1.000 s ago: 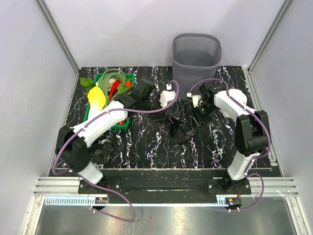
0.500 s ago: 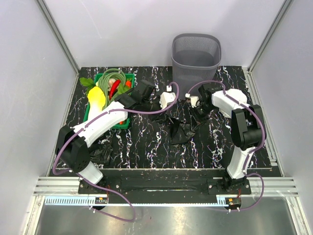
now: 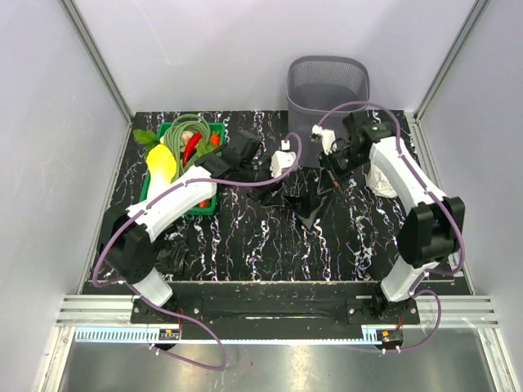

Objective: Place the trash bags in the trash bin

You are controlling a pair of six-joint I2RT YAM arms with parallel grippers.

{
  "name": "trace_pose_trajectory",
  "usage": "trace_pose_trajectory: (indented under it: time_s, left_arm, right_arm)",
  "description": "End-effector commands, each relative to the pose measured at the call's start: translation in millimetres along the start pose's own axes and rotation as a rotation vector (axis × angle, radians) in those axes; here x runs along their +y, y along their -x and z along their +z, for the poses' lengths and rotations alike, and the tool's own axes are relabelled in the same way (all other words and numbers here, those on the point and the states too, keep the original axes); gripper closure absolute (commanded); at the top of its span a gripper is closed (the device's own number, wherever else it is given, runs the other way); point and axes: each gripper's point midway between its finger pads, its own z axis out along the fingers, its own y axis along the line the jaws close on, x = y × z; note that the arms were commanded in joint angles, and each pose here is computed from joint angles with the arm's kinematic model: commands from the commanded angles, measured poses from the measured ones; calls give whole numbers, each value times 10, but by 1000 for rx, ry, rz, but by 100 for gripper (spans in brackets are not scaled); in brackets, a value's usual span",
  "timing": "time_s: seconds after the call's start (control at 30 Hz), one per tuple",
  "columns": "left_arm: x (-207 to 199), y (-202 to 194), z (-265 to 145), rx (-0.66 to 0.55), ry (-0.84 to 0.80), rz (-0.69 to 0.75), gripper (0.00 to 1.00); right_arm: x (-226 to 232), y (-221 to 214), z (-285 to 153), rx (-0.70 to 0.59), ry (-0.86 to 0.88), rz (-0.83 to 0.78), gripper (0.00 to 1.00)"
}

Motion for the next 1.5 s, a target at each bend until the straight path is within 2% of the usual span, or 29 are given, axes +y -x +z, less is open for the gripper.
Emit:
trace_pose_trajectory:
  time_s: [0.0, 0.07, 0.17, 0.3, 0.5, 0.9, 1.0, 1.1, 1.17, 1.2, 1.23, 1.47]
  left_arm:
    - [-71, 544, -5, -154, -109, 36, 39]
    - [-81, 700, -12, -186, -138, 31, 36]
    - [-73, 941, -34, -229, -162, 41, 25]
    - [-125, 1050, -62, -237, -207, 11, 18]
    - [-294, 1089, -94, -237, -215, -13, 15]
    - [-535, 888, 195, -170, -271, -33, 15]
    - [-502, 854, 281, -151, -258, -18, 22]
    - [-463, 802, 343, -123, -257, 0, 44]
    - [-432, 781, 364, -108, -247, 3, 77]
    - [-416, 768, 368, -103, -243, 4, 97]
    - [-425, 756, 367, -99, -242, 4, 100]
    - [-445, 844, 163, -144, -195, 28, 100]
  right_arm:
    - [589, 125, -514, -82, 135, -138, 100]
    - [693, 104, -585, -83, 153, -173, 100]
    - [805, 86, -651, -85, 172, -207, 100]
    - [791, 191, -677, -123, 140, -168, 100]
    - [796, 279, -657, -156, 142, -131, 100]
    - [805, 396, -697, -199, 126, -100, 100]
    - [811, 392, -694, -201, 130, -93, 100]
    - [804, 384, -700, -200, 124, -87, 100]
    - [814, 385, -717, -204, 118, -91, 100]
    - [816, 388, -731, -207, 115, -90, 100]
    - [825, 388, -736, -208, 116, -92, 100]
    - [808, 393, -749, -219, 98, -85, 100]
